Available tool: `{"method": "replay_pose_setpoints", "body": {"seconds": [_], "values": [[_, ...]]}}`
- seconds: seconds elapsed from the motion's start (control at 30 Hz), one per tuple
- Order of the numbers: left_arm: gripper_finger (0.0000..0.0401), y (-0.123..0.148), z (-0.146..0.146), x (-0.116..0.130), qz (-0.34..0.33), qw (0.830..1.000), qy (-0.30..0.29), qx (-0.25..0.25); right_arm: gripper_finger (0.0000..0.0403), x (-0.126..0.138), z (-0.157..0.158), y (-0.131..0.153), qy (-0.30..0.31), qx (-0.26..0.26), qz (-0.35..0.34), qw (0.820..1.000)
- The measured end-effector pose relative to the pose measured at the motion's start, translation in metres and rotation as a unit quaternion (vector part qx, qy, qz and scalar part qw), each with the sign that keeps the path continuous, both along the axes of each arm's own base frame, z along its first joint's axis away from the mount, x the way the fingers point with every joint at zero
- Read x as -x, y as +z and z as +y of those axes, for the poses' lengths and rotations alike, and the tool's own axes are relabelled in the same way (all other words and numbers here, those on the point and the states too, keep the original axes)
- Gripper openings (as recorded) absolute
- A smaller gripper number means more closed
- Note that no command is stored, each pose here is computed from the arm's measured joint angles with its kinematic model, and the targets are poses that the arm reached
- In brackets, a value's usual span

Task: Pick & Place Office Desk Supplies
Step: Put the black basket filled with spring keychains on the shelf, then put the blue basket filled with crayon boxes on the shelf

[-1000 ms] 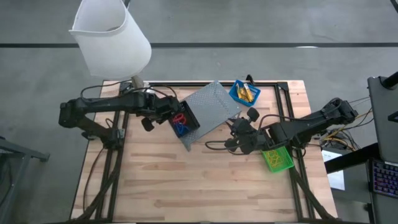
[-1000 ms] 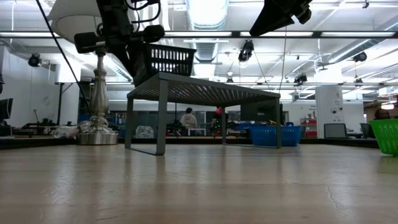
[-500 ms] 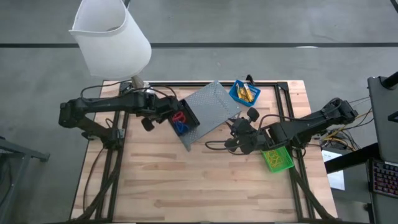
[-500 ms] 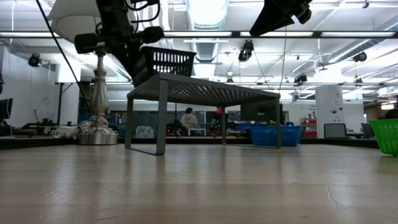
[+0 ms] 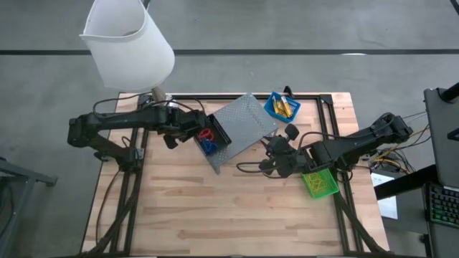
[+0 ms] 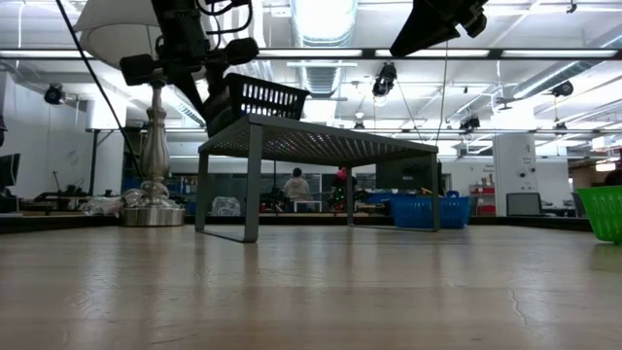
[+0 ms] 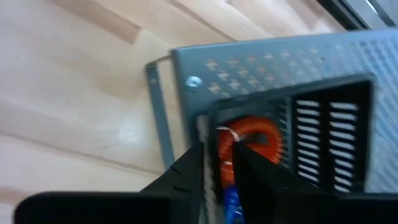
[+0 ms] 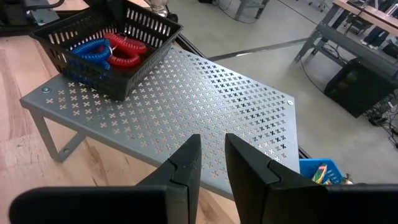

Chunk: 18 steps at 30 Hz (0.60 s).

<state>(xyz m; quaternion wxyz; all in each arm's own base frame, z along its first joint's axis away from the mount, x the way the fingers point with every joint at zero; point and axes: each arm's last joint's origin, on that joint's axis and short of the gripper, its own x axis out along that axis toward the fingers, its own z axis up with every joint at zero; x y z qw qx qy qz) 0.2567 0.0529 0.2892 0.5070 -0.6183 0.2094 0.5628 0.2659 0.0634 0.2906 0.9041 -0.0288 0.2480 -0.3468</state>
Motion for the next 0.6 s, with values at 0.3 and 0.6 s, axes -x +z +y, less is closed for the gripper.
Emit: {"method": "replay_pose_setpoints", "body": {"seconds": [0.3,0.6], "values": [[0.0125,0.017,-0.001,0.003,-0.048,0.996,-0.07,-0.036,0.0068,0.0,0.0,0.0,0.0,0.0,0.0,1.0],[0.0129,0.039,-0.006,0.027,-0.082,0.993,-0.079,-0.042,0.0068,0.0,0.0,0.0,0.0,0.0,0.0,1.0]]}}
